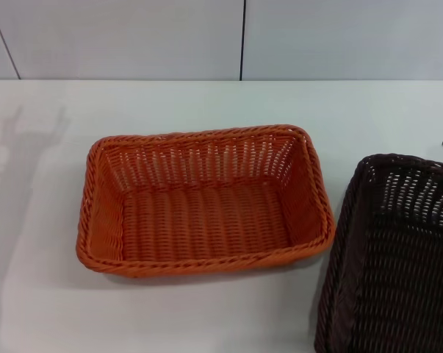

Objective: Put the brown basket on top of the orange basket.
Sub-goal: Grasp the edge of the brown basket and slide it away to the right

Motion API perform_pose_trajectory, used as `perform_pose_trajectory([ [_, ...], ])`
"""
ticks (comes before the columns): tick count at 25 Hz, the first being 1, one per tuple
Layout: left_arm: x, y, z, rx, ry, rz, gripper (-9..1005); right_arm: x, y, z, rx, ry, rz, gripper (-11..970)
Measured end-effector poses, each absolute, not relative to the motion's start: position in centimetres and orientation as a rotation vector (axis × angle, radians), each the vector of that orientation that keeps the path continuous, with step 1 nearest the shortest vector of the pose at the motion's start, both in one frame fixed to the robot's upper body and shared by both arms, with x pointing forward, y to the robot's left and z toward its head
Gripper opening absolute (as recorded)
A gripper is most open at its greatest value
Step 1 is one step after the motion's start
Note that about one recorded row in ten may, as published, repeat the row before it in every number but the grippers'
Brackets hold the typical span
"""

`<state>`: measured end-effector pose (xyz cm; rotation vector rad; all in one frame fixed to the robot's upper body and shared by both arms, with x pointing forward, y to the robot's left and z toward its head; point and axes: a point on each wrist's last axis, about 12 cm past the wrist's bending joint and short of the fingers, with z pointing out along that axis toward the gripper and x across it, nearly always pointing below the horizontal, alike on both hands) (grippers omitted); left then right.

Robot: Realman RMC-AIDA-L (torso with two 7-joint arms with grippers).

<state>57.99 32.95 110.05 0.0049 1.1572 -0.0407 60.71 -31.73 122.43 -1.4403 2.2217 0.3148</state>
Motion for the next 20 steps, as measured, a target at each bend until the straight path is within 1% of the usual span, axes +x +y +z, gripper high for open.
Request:
perform_pose_trajectory([
  [2,58.0,32.9,110.1,0.005,1.157,-0.041,832,60.9,-31.9,122.3,-1.428,2.226,0.295,670],
  [5,57.9,32.9,110.0,0.003,1.161,-0.042,832,61.3,-32.2,121.0,-1.410,2.257,0.239,669],
  [8,57.9,32.9,109.9,0.003,1.162,-0.043,832,61.4,-32.3,120.4,-1.411,2.267,0.213,667],
  [10,57.9,32.9,109.8,0.002,1.172,-0.043,832,61.5,-32.5,119.2,-1.412,2.284,0.224,666],
  [14,57.9,32.8,109.7,0.001,1.175,-0.046,832,61.6,-32.4,118.2,-1.423,2.296,0.234,664],
  [15,57.9,32.8,109.7,0.001,1.176,-0.047,832,61.5,-32.4,117.4,-1.437,2.303,0.242,663],
  [20,57.9,32.7,109.6,0.001,1.179,-0.050,832,61.6,-32.6,116.5,-1.439,2.292,0.239,661],
])
